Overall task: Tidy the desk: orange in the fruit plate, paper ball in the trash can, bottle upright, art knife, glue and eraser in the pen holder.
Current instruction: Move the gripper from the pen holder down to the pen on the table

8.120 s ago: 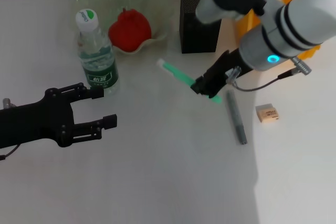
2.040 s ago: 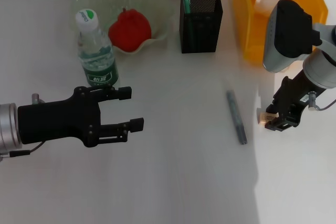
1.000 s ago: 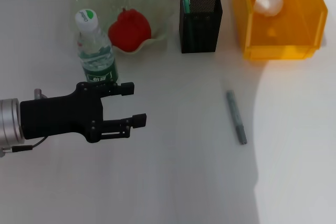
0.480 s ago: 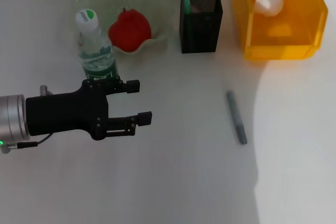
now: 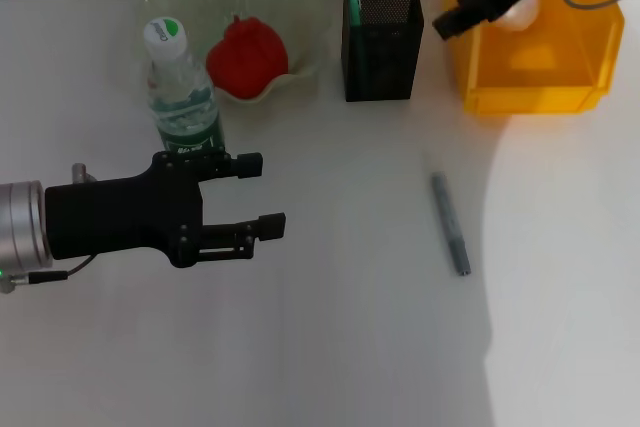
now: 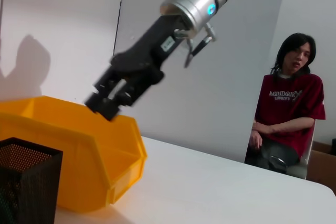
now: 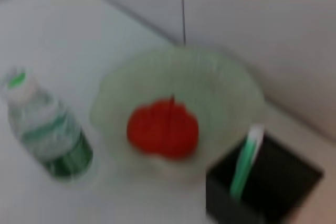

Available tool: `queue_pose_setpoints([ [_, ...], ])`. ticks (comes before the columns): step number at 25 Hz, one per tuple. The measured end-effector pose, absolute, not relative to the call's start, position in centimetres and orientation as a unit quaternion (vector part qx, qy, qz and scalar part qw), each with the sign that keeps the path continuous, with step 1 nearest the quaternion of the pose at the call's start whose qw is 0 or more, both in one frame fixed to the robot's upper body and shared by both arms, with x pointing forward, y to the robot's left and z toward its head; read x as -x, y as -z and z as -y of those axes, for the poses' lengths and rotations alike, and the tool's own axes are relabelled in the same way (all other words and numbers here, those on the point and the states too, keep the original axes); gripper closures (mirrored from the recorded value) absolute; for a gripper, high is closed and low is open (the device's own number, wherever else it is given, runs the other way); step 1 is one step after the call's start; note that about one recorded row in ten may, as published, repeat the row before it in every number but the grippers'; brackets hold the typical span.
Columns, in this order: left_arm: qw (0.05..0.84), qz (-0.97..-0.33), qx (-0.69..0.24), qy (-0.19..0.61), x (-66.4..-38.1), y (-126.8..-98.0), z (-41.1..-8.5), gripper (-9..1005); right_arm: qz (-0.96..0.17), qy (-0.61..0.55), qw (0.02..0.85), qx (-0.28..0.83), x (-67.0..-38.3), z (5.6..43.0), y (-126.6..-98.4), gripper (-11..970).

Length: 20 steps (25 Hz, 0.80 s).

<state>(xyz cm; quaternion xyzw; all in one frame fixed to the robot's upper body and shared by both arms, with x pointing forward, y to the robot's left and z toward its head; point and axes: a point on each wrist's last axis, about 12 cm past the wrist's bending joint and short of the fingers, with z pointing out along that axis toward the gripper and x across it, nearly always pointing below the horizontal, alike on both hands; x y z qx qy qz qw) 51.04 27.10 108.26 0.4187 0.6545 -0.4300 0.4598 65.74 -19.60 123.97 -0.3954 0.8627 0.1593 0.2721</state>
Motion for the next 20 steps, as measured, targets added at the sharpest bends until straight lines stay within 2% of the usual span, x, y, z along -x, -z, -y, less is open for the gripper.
queue_pose_setpoints([
  [1,0.46,-0.655,-0.419,0.429,-51.0,-108.3,-27.2,207,-0.877,-0.135,0.223,0.402,-64.7,19.3,-123.7,495],
  [4,0.46,-0.655,-0.419,0.429,-51.0,-108.3,-27.2,207,-0.883,-0.122,0.19,0.412,-63.9,18.6,-122.9,496],
  [6,0.459,-0.654,-0.421,0.429,-51.1,-108.3,-27.2,207,-0.888,-0.102,0.157,0.419,-63.0,17.9,-121.3,496],
  [8,0.459,-0.654,-0.421,0.429,-51.1,-108.3,-27.2,207,-0.89,-0.098,0.151,0.419,-62.9,17.7,-120.8,496],
  [11,0.455,-0.655,-0.426,0.426,-51.2,-108.3,-27.1,207,-0.897,-0.087,0.135,0.412,-62.7,16.7,-118.5,495],
  [20,0.453,-0.655,-0.431,0.425,-51.3,-108.3,-26.9,206,-0.899,-0.073,0.134,0.411,-62.7,15.3,-114.9,389],
])
